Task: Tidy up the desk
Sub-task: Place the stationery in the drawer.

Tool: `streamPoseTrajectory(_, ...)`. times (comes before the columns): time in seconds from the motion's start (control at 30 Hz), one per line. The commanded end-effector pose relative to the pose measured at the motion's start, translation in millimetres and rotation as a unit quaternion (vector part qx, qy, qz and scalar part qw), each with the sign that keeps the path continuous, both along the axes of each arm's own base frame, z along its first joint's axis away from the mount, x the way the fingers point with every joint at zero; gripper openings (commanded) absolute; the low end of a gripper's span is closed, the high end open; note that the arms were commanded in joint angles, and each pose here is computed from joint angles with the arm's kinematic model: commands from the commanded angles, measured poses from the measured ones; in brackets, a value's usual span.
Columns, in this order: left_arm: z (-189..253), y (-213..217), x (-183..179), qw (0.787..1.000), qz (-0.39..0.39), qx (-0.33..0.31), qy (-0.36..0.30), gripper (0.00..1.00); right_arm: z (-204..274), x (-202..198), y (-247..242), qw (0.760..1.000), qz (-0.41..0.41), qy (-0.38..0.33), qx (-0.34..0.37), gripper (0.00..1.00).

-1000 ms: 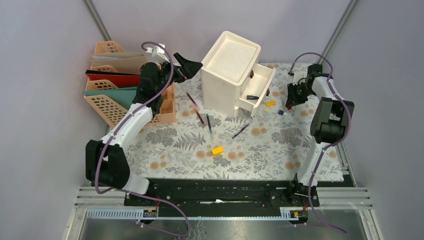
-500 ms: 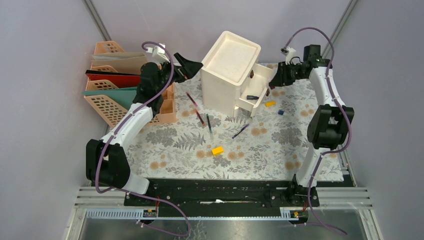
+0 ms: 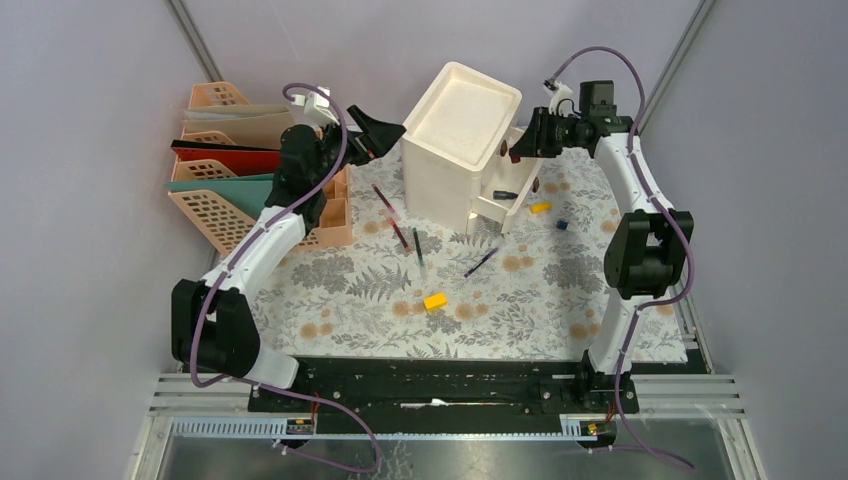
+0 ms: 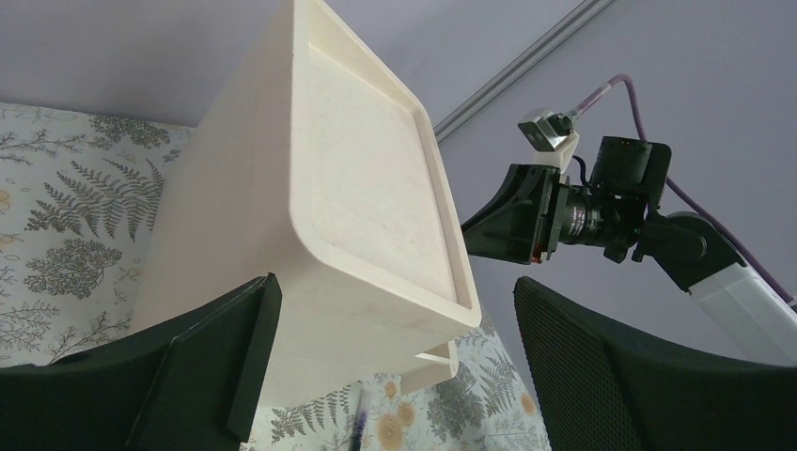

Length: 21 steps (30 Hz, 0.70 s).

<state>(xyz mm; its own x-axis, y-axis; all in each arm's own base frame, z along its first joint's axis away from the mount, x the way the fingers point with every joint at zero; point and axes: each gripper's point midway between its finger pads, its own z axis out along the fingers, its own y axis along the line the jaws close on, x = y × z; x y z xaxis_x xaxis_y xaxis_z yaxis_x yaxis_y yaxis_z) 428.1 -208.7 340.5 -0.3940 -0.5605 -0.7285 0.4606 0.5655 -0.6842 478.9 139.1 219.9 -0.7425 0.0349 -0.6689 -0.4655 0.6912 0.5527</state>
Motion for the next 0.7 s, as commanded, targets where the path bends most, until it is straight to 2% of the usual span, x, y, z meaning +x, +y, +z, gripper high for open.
streamPoseTrajectory(0.0,30,5,-11,0.999,0.002,-0.014,-0.040,0.99,7,5,6,1.000,-0.021,0.004,0.018,0.37)
streamPoseTrajectory(0.17,32,3,-10,0.999,-0.001,-0.019,-0.040,0.99,4,-1,7,1.000,-0.011,0.006,0.018,0.58)
streamPoseTrajectory(0.23,33,2,-10,0.999,-0.002,-0.019,-0.040,0.99,4,-3,7,1.000,-0.006,0.003,0.015,0.63)
streamPoseTrajectory(0.47,33,1,-13,0.999,-0.002,-0.017,-0.041,0.99,21,-21,8,0.998,0.049,-0.042,0.001,0.72)
streamPoseTrajectory(0.67,30,2,-14,0.999,0.000,-0.017,-0.038,0.99,25,-45,2,0.995,0.074,-0.059,-0.016,0.73)
